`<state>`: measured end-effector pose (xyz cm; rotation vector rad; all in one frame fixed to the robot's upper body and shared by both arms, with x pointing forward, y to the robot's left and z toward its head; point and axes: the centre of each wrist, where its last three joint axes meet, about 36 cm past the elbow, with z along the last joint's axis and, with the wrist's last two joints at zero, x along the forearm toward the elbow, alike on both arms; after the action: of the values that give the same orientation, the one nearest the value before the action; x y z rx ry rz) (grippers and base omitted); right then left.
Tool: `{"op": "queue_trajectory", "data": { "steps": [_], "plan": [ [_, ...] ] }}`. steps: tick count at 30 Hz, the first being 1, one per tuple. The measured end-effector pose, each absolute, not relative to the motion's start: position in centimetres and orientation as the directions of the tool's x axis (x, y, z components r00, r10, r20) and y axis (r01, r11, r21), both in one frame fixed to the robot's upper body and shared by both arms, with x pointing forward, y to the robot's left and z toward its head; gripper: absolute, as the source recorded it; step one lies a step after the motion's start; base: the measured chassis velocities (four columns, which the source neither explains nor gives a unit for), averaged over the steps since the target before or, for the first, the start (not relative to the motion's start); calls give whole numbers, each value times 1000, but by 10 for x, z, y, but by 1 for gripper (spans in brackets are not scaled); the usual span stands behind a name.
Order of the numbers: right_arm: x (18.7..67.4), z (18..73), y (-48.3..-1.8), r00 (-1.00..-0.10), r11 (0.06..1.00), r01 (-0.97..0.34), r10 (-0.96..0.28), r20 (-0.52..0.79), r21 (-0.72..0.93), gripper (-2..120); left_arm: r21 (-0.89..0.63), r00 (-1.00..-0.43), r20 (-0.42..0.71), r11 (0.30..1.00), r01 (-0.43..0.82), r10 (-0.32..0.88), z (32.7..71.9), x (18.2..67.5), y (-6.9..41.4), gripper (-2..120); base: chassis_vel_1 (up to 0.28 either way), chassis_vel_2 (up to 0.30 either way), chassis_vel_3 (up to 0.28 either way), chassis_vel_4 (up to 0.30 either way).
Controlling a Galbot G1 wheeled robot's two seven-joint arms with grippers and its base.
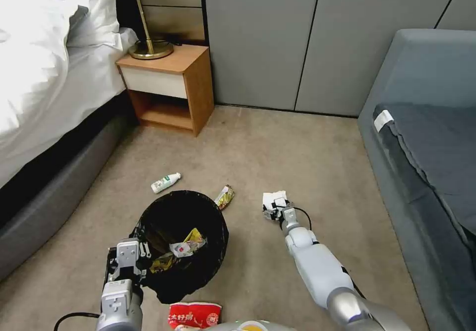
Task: Pick up the trash bin, then pick up the garbage from the floor and place it into the trash bin.
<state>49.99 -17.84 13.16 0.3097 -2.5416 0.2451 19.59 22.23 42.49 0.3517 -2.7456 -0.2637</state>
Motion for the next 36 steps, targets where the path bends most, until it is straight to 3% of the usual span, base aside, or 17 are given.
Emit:
{"op": "queue_trajectory", "data": {
  "steps": [20,36],
  "plan": [
    [504,123,-178,-780,955,-284,-183,598,-79,1,227,-901,340,953,-201,-271,421,194,222,3,0,0,0,0],
    [496,122,-182,-788,960,-272,-178,589,-73,0,235,-901,338,952,-198,-271,423,192,220,3,0,0,0,0]
  ]
}}
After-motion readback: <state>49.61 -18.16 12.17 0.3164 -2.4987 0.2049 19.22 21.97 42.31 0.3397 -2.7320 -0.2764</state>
